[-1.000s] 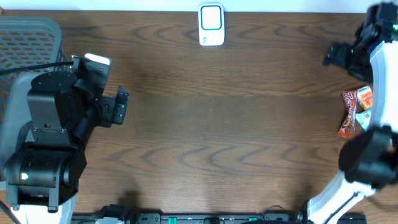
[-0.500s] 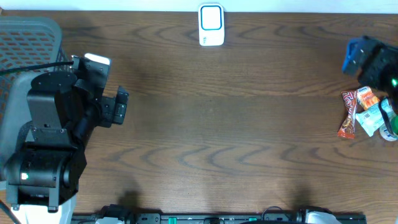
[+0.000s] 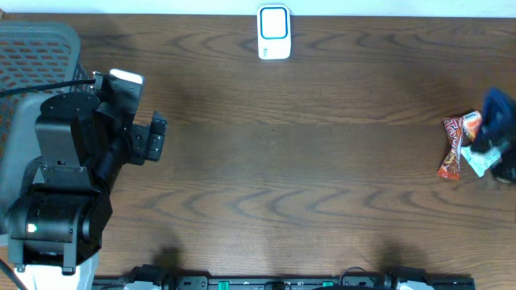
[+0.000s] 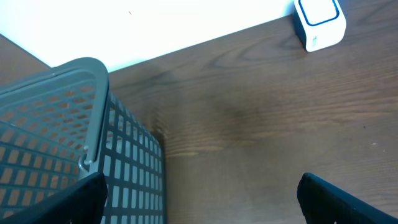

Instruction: Scan the item barcode

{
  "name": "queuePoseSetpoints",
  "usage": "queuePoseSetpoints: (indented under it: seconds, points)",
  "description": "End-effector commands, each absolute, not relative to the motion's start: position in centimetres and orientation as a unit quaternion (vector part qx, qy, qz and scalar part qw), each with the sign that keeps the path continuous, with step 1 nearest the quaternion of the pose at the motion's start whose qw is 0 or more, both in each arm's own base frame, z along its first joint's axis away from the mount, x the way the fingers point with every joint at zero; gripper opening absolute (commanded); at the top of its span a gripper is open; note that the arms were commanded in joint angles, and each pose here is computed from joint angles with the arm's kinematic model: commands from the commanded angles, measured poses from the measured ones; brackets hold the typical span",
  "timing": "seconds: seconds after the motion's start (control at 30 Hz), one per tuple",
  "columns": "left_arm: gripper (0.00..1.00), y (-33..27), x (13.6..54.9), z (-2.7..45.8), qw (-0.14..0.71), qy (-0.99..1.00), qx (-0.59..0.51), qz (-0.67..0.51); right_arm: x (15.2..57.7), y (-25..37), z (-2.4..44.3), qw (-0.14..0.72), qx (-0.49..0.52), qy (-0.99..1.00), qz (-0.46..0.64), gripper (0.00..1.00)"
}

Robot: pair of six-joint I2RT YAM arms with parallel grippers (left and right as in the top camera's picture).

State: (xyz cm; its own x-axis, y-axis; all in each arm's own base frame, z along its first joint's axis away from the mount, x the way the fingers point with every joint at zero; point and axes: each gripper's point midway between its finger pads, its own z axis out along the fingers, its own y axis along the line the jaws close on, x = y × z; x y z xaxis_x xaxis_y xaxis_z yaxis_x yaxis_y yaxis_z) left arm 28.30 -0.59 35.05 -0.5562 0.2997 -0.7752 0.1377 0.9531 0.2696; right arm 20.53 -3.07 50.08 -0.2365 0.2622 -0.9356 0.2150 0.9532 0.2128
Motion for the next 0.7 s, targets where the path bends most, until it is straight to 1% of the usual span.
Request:
queuePoseSetpoints:
  seconds: [0.0, 0.17, 0.33, 0.5, 0.67]
  points:
    - [0.98, -0.5, 28.3, 34.9, 0.452, 0.879, 0.123, 0.088, 17.0, -3.5, 50.7, 0.632, 0.16, 0.758, 0.001, 0.99]
    - [0.98, -0.5, 28.3, 34.9, 0.452, 0.879, 0.123, 0.088, 14.0, -3.3, 50.1, 0.691, 0.156, 0.706, 0.003, 0.99]
    - [0.98, -0.5, 28.3, 34.9, 0.452, 0.879, 0.123, 0.087, 13.0, -3.2, 48.0, 0.746, 0.149, 0.649, 0.01, 0.99]
    - [0.98, -0.5, 28.3, 34.9, 0.452, 0.879, 0.123, 0.088, 14.2, -3.0, 45.0, 0.782, 0.14, 0.607, 0.025, 0.99]
    - [0.98, -0.5, 28.3, 34.9, 0.453, 0.879, 0.123, 0.088, 17.1, -2.6, 42.4, 0.813, 0.117, 0.569, 0.041, 0.99]
